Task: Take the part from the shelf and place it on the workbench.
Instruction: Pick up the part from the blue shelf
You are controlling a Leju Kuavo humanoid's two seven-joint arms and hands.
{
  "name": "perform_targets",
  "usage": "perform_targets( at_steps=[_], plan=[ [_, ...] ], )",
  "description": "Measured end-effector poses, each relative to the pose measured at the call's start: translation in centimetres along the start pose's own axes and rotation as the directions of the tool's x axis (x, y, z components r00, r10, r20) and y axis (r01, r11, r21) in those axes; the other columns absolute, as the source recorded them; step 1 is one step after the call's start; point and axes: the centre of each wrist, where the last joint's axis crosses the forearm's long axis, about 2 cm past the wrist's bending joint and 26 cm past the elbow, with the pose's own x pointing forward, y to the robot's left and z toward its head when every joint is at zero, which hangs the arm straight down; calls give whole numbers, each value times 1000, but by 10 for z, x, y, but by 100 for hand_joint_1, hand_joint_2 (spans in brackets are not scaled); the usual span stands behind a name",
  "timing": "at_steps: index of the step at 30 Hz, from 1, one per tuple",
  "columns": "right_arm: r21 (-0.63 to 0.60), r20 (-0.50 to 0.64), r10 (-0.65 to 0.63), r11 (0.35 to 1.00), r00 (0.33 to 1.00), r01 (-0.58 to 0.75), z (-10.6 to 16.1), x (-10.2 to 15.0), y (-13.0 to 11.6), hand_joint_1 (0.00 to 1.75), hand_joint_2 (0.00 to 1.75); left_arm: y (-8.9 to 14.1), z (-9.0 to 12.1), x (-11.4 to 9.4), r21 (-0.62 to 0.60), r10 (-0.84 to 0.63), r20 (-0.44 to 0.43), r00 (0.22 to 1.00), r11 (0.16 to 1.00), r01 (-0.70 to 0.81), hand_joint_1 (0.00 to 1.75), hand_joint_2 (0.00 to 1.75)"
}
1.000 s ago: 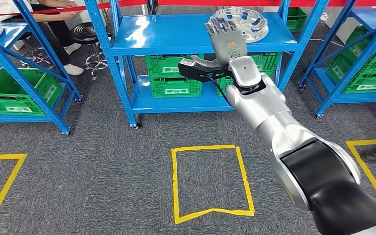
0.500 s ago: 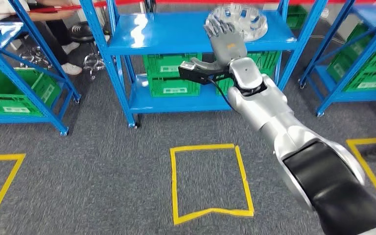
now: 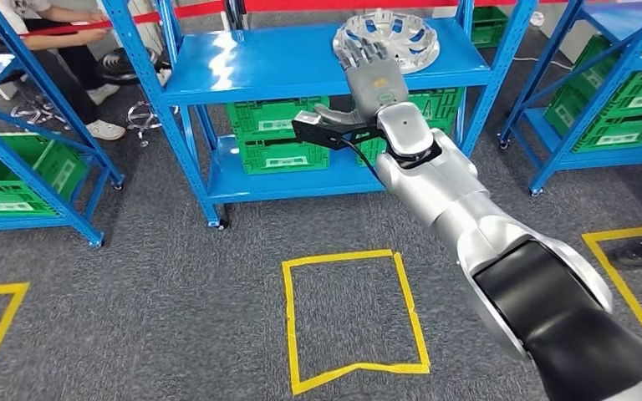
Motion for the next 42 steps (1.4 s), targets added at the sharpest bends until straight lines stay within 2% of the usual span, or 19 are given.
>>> perform_targets(
  at_steps=[20,26,37,42],
  plan=[
    [12,-10,8,1000,1000,-8,2,-10,5,0,0,-3,1,5,-3,-4,5,1000,1000,4,0,0],
    [39,-10,-4,999,1000,5,9,-8,22,0,0,-6,1,3,-6,-14,2,1000,1000,14,0,0],
    [42,-29,7,999,1000,-6,12,-18,28,0,0,-7,2,7,-6,-21,10,1000,1000,21,0,0],
    [65,-54,10,998,998,-6,20,-27,43,0,0,-9,2,6,-11,-20,18,1000,1000,20,0,0]
  ],
)
